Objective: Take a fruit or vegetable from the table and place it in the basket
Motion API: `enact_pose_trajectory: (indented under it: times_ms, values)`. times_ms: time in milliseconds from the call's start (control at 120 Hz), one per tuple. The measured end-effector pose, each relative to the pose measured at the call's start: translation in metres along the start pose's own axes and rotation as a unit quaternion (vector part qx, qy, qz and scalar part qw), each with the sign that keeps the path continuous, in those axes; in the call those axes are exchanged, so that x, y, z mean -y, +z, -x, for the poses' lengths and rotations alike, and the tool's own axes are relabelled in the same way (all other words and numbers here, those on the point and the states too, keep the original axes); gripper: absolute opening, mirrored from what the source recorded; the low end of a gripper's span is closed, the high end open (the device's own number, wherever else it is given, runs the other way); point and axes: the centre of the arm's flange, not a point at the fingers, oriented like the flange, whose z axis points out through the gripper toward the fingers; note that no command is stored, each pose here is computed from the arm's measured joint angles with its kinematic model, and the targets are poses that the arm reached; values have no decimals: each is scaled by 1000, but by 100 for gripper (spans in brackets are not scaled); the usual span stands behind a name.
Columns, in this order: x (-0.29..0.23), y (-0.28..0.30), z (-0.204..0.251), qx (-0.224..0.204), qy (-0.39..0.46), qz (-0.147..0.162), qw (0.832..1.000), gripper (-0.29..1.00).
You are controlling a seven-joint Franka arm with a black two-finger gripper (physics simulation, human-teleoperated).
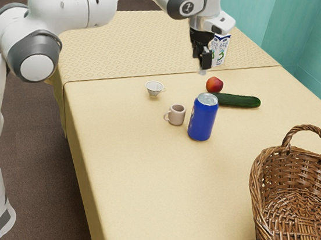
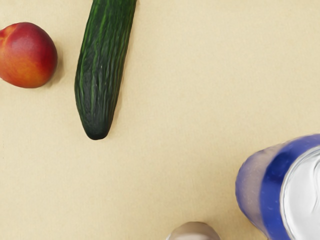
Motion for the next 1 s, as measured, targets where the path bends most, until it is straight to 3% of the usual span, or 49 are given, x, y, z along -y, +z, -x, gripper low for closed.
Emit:
enact_pose_trajectory:
  times_ms: [108,242,333,408,525,617,808,1000]
  values:
    - [10,-1,-7,-39,0,-4,999,68]
    - [57,6,11,-74,-9,78,994,68]
    - [69,7,21,-75,-4,78,994,68]
    - [74,43,14,-62,4,84,995,68]
    - [101,93,6,-61,7,41,997,68]
    - [103,108,-5,-91,21,14,996,68]
    - [115,141,-13,-141,23,-8,990,68]
    - [121,186,-27,-189,19,-6,982,68]
